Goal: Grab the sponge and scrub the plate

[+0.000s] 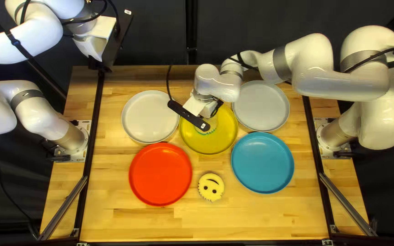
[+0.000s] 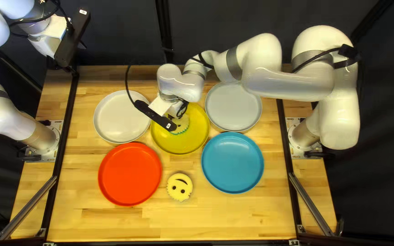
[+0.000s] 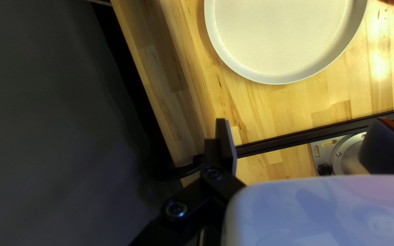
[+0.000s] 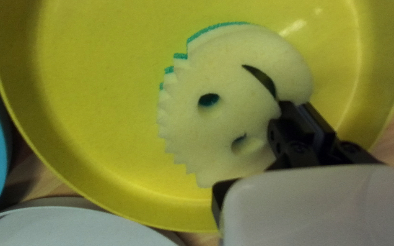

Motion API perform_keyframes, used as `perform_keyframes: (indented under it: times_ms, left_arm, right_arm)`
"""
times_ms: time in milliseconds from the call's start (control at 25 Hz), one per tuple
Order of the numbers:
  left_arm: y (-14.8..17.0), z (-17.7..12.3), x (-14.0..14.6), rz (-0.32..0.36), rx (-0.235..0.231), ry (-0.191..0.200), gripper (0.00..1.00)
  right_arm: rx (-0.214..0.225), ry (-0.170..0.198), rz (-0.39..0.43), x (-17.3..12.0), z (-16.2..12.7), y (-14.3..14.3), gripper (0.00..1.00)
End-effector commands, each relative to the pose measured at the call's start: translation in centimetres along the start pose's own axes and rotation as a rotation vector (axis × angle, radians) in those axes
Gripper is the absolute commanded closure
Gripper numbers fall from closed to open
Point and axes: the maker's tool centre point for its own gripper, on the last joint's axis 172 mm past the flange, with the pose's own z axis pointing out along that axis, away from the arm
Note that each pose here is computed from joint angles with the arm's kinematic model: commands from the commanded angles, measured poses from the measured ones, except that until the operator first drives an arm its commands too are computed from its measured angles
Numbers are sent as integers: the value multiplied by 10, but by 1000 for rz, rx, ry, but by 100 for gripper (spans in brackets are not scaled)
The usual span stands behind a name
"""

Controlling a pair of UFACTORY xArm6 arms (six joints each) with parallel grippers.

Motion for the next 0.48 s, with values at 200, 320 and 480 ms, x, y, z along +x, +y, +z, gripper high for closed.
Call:
perform_keyframes:
  times_ms: [200, 320, 480]
  left_arm:
    - [0, 0, 0, 0, 0, 0, 0]
    - [0, 0, 0, 0, 0, 0, 0]
    - [0, 0, 0, 0, 0, 0, 0]
  right_arm:
    - [-4, 5, 41, 0, -7, -10, 100]
    - [-12, 12, 40, 14, -6, 1, 100]
    - [-29, 21, 18, 38, -7, 25, 100]
